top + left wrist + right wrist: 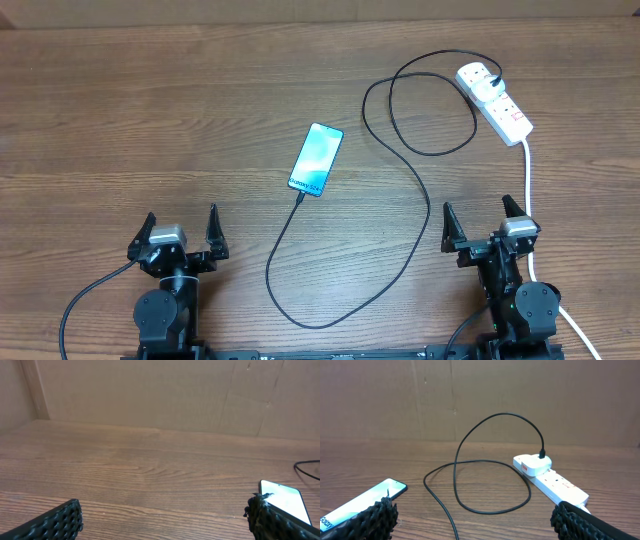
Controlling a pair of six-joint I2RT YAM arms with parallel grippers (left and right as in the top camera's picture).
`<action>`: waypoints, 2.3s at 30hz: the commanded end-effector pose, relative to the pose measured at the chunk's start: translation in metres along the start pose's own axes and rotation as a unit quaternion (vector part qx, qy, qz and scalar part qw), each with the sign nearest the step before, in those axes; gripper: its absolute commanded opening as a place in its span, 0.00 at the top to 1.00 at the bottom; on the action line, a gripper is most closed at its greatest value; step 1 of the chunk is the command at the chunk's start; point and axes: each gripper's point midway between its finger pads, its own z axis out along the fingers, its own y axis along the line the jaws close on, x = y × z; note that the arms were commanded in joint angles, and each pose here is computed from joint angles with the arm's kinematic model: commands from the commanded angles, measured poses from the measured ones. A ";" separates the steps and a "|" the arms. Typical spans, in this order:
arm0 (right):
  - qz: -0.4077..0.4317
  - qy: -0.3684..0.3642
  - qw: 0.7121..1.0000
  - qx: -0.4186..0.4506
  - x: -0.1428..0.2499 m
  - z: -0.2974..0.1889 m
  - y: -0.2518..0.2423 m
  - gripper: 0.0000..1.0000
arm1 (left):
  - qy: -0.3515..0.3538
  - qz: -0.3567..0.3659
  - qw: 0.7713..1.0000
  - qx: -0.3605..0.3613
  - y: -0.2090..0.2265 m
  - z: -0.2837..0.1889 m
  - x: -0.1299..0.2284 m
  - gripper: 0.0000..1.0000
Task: Plug charger to phone and switch on socket
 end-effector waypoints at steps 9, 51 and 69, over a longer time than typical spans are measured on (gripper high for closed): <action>-0.002 -0.004 1.000 0.003 0.001 0.000 -0.001 0.00 | -0.004 0.019 1.000 0.000 0.001 0.000 -0.001 0.00; -0.002 -0.004 1.000 0.002 0.001 0.000 -0.001 0.00 | -0.004 0.019 1.000 0.003 0.000 0.000 -0.001 0.00; 0.000 -0.004 1.000 0.012 0.001 0.000 -0.006 0.00 | -0.004 0.019 1.000 0.003 0.000 0.000 -0.001 0.00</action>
